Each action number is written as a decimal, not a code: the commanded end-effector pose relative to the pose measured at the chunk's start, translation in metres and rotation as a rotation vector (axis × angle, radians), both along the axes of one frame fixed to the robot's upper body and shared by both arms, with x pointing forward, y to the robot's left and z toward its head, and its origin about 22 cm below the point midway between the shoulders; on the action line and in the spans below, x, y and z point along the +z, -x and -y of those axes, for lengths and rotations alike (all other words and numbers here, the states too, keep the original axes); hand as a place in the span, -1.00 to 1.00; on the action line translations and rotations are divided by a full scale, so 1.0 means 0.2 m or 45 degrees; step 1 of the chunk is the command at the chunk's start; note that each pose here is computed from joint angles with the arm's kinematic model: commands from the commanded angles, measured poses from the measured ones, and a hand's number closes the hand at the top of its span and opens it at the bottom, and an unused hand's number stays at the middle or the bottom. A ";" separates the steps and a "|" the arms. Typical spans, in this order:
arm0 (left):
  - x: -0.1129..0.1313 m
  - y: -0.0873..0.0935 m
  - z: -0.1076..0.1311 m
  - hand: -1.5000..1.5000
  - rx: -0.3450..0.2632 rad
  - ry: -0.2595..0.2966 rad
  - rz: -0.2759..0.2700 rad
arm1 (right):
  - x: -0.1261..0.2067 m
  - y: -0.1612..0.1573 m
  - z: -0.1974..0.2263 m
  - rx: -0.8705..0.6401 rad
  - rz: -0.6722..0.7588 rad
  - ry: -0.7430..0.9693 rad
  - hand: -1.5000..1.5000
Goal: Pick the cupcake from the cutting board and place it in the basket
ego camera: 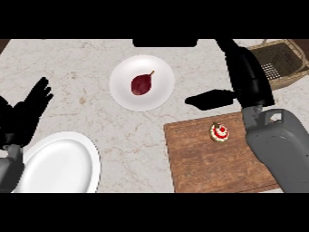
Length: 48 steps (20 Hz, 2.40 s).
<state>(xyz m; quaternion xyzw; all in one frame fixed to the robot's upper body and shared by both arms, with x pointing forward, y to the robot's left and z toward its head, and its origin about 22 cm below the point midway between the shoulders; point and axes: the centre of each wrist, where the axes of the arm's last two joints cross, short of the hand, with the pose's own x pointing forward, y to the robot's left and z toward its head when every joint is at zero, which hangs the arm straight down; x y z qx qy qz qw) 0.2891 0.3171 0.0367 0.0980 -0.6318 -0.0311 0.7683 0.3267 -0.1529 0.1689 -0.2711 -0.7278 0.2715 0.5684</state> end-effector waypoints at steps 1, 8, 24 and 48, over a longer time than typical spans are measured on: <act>0.00 0.02 -0.03 0.00 0.019 0.003 -0.012 | 0.13 -0.06 0.08 -0.307 -0.158 0.379 -1.00; 0.00 0.00 -0.04 0.00 0.002 0.024 0.016 | 0.69 -0.02 0.15 -0.429 -0.398 0.508 -1.00; 0.01 0.05 -0.02 0.00 0.013 0.023 0.001 | 0.60 0.44 0.44 -0.196 -0.557 0.223 -1.00; 0.04 -0.10 0.06 0.00 -0.009 0.011 0.021 | -0.36 0.36 0.32 -0.231 -0.438 0.090 -1.00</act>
